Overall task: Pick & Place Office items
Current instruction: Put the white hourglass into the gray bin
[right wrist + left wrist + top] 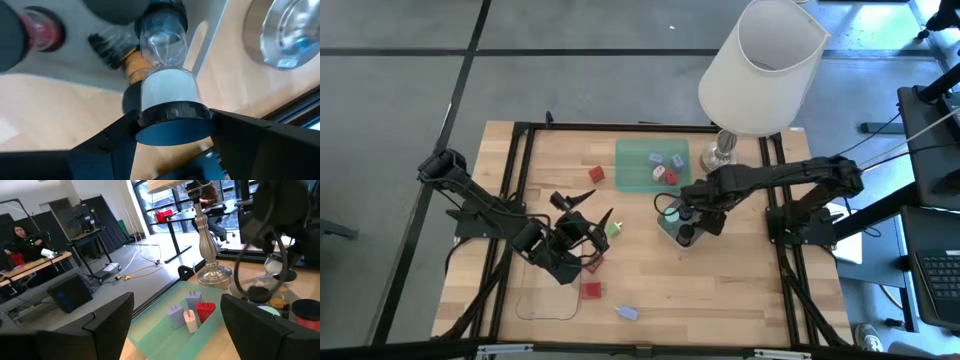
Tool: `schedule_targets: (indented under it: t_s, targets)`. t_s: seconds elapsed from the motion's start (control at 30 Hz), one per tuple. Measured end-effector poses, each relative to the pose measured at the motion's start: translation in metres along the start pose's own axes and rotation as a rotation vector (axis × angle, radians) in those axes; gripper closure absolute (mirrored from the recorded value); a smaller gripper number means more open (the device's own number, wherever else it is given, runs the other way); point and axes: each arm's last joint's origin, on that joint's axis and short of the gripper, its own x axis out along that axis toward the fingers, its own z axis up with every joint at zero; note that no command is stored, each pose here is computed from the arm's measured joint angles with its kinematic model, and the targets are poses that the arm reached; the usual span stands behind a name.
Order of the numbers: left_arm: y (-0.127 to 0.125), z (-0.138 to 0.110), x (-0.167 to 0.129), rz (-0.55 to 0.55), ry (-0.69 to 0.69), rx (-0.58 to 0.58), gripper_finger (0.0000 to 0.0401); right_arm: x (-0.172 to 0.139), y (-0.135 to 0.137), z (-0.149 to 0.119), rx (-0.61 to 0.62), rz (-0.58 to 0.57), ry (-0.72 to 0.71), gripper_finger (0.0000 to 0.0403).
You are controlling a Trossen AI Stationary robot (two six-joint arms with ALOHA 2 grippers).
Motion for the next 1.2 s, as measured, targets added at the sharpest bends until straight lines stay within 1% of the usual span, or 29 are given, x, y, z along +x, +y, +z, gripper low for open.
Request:
schedule_targets:
  t_s: [0.13,0.27,0.4,0.57,0.67,0.83,1.07,1.2]
  targets:
    - [0.0,-0.001,0.0,-0.018,0.012,0.016,0.0105,0.011,0.004,0.007,-0.043,-0.06,0.046,0.0185]
    - [-0.001,-0.002,0.0,-0.035,0.021,0.018,0.0105,0.013,0.004,0.007,-0.073,-0.077,0.079,0.0185]
    - [0.0,-0.002,0.0,-0.034,0.021,0.019,0.0105,0.003,0.0,0.008,-0.076,-0.099,0.074,0.0185]
    - [0.0,-0.002,0.0,-0.034,0.021,0.018,0.0105,-0.017,-0.003,0.013,-0.071,-0.12,0.0,0.0185]
    - [0.0,-0.002,0.0,-0.034,0.022,0.018,0.0105,-0.02,-0.003,0.014,-0.1,-0.129,-0.011,0.0185]
    - [-0.001,-0.002,0.0,-0.035,0.021,0.018,0.0105,-0.011,0.0,0.019,-0.207,-0.185,0.039,0.0185]
    - [0.0,-0.002,0.0,-0.034,0.022,0.026,0.0105,0.011,0.013,0.032,-0.407,-0.214,0.138,0.0185]
    - [0.0,-0.003,0.0,-0.034,0.024,0.039,0.0105,0.019,0.016,0.036,-0.479,-0.235,0.166,0.0185]
